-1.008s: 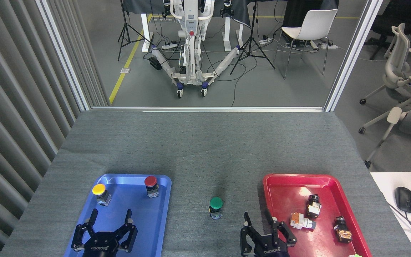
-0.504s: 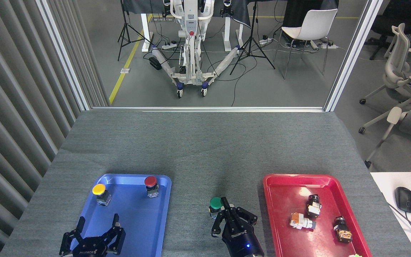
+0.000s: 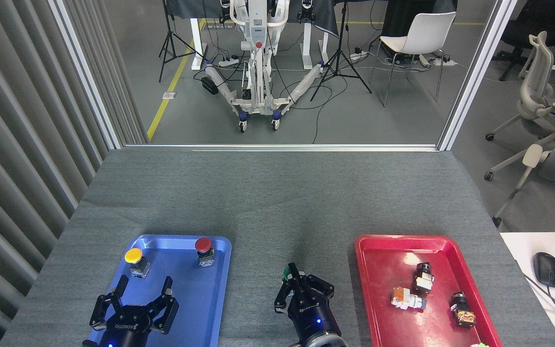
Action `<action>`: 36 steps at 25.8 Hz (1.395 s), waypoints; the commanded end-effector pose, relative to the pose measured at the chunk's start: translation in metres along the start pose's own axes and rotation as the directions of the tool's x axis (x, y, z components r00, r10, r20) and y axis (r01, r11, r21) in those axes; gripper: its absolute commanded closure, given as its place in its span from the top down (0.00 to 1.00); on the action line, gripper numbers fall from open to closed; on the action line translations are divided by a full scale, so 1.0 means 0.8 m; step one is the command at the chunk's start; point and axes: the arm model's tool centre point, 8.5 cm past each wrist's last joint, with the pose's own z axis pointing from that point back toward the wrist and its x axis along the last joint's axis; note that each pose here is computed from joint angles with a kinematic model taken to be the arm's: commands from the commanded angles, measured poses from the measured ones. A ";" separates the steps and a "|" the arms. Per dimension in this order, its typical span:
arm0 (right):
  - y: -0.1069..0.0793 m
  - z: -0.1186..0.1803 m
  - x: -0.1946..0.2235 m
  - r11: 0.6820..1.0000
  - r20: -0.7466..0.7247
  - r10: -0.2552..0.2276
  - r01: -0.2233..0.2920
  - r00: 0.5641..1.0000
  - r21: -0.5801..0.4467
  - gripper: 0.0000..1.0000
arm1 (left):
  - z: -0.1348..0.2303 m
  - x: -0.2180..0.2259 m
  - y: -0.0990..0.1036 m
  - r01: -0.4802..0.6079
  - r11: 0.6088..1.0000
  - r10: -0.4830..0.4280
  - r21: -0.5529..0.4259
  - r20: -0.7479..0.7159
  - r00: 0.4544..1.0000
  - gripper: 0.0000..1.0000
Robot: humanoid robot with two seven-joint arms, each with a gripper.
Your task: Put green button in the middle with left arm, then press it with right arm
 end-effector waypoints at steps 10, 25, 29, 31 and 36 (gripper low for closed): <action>0.018 0.001 0.007 0.999 0.006 0.005 -0.005 1.000 0.050 0.10 | 0.001 -0.011 0.005 0.031 1.000 -0.031 0.004 0.027 0.999 0.99; -0.027 0.025 -0.053 0.995 -0.127 -0.051 0.039 0.991 -0.092 0.98 | -0.002 -0.011 0.010 0.032 0.999 -0.032 0.011 0.059 0.998 0.99; -0.002 0.069 -0.120 0.996 -0.230 -0.011 -0.010 0.973 -0.089 0.99 | -0.002 -0.006 0.007 0.017 1.000 -0.017 0.002 0.092 0.996 0.99; 0.002 0.089 -0.141 0.994 -0.259 0.009 -0.037 0.966 -0.102 0.99 | -0.003 -0.006 0.006 0.016 1.000 -0.016 0.002 0.094 0.995 0.99; -0.003 0.134 -0.189 0.991 -0.305 0.042 -0.078 0.952 -0.109 0.99 | -0.005 -0.009 0.000 0.006 1.000 -0.005 -0.013 0.086 0.996 0.99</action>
